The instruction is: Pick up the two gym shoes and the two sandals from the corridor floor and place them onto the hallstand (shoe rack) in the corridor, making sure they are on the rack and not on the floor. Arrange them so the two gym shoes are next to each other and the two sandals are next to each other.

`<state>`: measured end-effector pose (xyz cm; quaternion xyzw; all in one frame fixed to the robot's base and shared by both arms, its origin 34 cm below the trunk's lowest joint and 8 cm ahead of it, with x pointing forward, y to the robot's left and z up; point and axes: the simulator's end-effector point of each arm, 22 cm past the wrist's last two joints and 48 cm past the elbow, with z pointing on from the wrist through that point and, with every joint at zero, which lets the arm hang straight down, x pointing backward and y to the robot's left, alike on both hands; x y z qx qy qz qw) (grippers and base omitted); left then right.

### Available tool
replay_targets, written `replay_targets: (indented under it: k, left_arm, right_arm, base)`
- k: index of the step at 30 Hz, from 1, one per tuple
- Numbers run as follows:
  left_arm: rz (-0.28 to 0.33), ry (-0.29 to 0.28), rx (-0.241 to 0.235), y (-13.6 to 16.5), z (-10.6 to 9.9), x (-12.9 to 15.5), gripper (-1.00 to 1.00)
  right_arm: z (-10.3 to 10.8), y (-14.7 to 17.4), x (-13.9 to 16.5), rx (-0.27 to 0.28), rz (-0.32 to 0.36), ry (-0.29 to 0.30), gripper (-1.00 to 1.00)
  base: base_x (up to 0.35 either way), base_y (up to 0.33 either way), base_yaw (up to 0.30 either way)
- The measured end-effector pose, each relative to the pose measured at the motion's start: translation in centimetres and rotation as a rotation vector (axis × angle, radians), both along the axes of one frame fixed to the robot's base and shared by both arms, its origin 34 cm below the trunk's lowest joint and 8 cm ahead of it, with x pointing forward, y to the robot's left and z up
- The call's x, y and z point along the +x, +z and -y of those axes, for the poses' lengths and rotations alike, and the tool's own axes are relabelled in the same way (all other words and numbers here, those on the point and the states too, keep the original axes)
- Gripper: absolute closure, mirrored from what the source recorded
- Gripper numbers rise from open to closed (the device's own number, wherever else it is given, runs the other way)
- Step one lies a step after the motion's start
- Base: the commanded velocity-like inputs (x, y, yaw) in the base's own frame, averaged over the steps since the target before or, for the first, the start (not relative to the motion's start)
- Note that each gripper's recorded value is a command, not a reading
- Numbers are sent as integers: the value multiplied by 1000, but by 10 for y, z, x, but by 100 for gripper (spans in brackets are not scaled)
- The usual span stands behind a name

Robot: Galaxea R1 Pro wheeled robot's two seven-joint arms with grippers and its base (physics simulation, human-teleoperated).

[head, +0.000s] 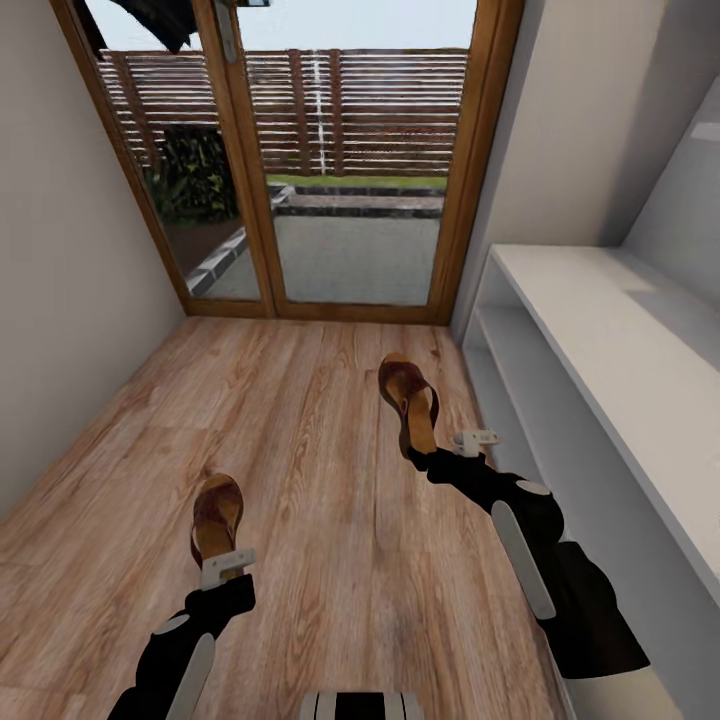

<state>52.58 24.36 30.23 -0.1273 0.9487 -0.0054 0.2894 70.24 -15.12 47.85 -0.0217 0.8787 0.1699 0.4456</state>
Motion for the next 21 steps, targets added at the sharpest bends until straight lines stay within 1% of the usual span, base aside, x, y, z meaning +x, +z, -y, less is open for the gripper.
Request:
replay_targets:
  k: [2, 3, 11, 21]
  left_arm:
    - [20, 4, 2, 5, -1, 4, 100]
    - [22, 5, 2, 5, -2, 4, 100]
    - [28, 3, -2, 6, -1, 5, 100]
    - [29, 1, 0, 6, -1, 5, 100]
  right_arm:
    - [-1, -15, -17, 5, -32, 4, 100]
    - [-1, -18, -21, 5, -39, 5, 100]
    - [-2, -31, -27, 1, -67, 2, 100]
    - [-2, -32, -28, 1, -70, 2, 100]
  base:
    - [0, 0, 0]
    - [0, 0, 0]
    - [0, 0, 0]
    - [0, 0, 0]
